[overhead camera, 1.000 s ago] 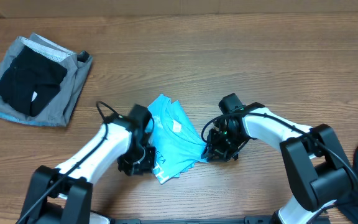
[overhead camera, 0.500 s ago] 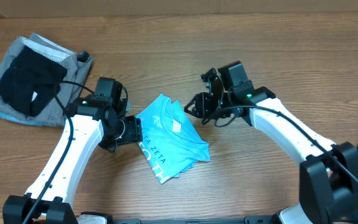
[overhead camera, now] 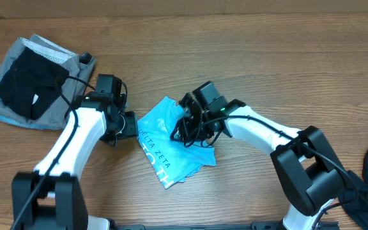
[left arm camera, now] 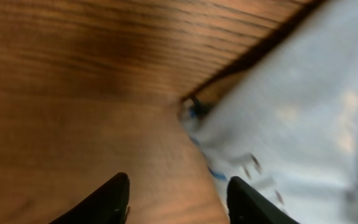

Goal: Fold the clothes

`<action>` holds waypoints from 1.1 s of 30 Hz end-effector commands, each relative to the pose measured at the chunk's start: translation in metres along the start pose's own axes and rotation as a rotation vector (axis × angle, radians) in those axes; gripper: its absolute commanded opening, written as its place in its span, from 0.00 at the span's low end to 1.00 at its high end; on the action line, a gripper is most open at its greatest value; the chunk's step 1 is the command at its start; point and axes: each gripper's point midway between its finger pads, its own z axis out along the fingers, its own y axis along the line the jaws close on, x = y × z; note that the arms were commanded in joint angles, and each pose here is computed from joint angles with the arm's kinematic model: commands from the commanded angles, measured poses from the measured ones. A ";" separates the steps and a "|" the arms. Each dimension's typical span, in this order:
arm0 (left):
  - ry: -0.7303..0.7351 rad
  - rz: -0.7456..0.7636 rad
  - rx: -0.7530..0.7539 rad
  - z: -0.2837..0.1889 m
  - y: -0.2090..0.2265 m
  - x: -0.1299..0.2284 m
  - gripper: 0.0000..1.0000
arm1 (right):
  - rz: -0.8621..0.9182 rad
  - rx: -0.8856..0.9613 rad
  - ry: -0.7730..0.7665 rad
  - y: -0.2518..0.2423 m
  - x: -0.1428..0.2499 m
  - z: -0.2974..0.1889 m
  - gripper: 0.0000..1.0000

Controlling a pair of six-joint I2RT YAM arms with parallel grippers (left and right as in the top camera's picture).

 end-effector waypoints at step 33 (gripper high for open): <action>-0.001 0.225 0.631 -0.005 -0.050 -0.013 0.58 | 0.401 0.190 -0.029 -0.092 -0.021 -0.096 0.22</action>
